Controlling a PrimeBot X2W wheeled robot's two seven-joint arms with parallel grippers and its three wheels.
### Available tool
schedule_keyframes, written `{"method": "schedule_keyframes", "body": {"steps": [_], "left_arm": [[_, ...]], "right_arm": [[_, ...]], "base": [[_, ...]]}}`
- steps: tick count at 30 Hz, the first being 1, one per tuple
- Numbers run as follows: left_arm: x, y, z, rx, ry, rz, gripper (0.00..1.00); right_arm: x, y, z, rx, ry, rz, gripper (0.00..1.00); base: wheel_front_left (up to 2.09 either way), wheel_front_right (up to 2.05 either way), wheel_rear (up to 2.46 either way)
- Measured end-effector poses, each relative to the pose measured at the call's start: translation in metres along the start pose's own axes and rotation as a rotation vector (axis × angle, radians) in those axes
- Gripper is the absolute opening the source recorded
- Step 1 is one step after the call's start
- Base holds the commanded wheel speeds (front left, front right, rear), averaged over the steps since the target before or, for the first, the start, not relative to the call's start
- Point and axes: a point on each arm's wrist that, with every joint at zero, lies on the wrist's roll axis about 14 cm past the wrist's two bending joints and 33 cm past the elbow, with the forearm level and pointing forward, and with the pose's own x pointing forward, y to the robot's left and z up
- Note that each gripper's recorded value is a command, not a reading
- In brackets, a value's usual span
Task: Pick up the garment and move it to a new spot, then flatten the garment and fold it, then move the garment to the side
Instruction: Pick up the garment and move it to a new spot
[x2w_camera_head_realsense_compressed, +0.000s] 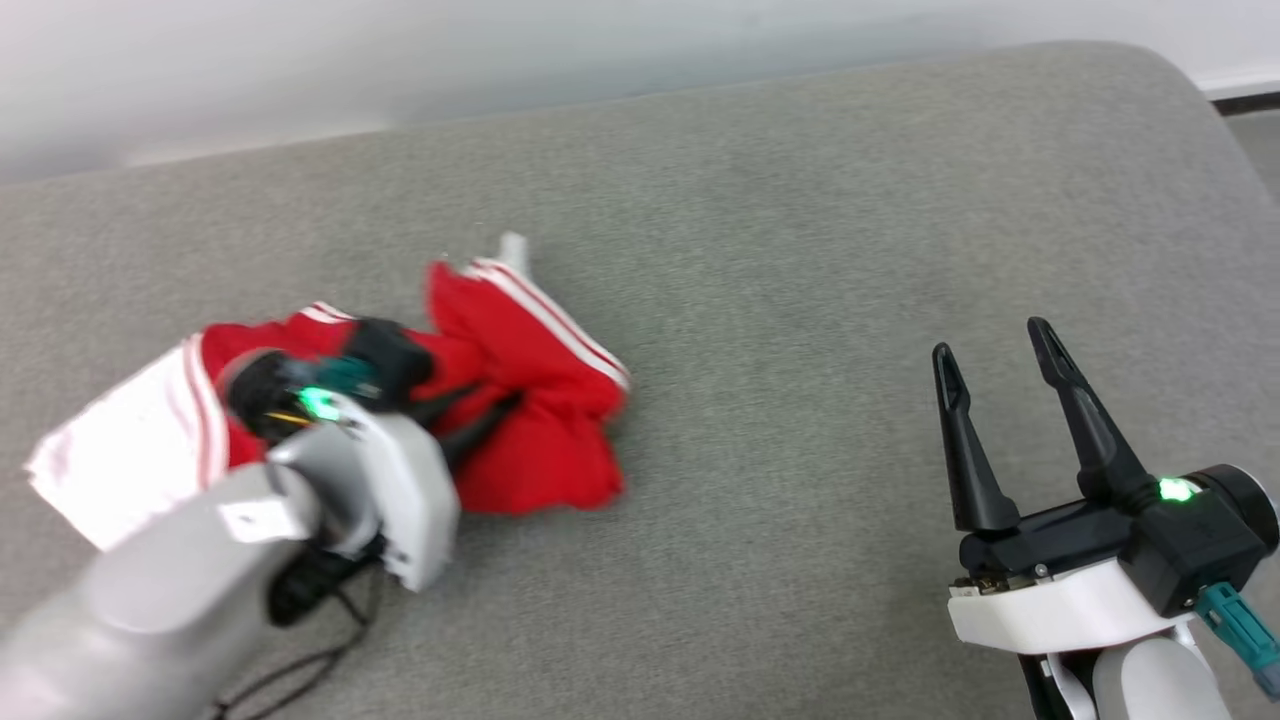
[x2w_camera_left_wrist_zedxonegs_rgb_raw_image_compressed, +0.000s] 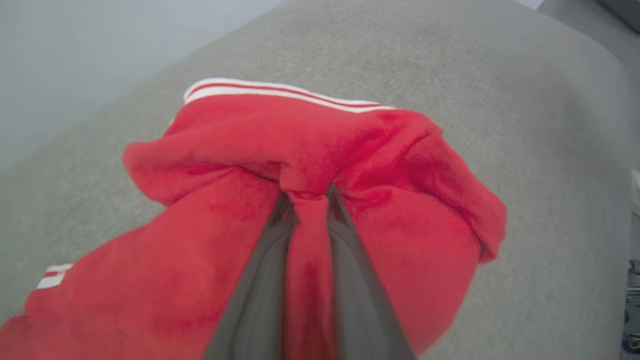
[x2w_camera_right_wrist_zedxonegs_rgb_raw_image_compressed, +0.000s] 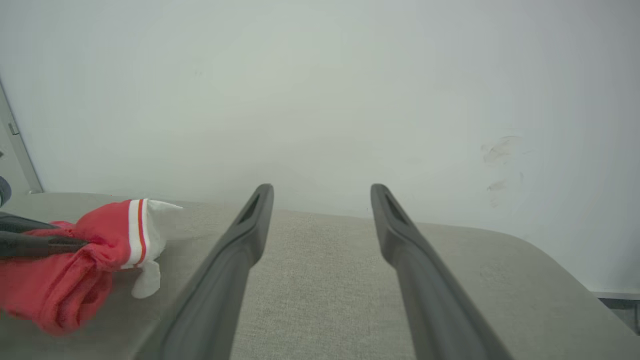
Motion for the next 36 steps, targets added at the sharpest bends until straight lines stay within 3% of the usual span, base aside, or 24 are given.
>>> {"method": "schedule_keyframes", "body": {"steps": [4,9,16,17,18,22,27,36], "left_arm": [[0.031,-0.042,0.000,0.049,-0.022,-0.097,0.00],[0.064,-0.092,0.010,0.020,-0.081,-0.203,0.00],[0.090,-0.128,0.004,0.025,-0.072,-0.261,0.02],[0.092,-0.131,0.002,0.033,-0.066,-0.261,0.75],[0.092,-0.133,0.000,0.048,-0.060,-0.264,1.00],[0.090,-0.138,-0.006,0.047,-0.054,-0.259,1.00],[0.080,-0.119,0.009,0.050,-0.132,-0.180,1.00],[0.022,-0.037,0.068,0.057,-0.345,0.131,1.00]], "right_arm": [[-0.006,-0.011,0.007,-0.016,-0.010,-0.034,1.00],[-0.014,-0.032,0.010,-0.002,-0.012,-0.103,1.00],[-0.019,-0.037,0.009,-0.005,-0.003,-0.120,1.00],[-0.019,-0.037,0.009,-0.005,-0.003,-0.121,1.00],[-0.019,-0.037,0.009,-0.005,-0.004,-0.120,1.00],[-0.020,-0.034,0.011,-0.001,-0.010,-0.112,1.00],[-0.020,-0.026,0.012,0.007,-0.014,-0.091,1.00],[-0.019,-0.009,0.019,0.014,-0.036,-0.037,1.00]], "base": [[0.00,0.00,0.00],[0.00,0.00,0.00],[0.00,0.00,0.00],[0.00,0.00,0.00],[0.00,0.00,0.00],[0.00,0.00,0.00],[0.00,0.00,0.00],[0.00,0.00,0.00]]}}
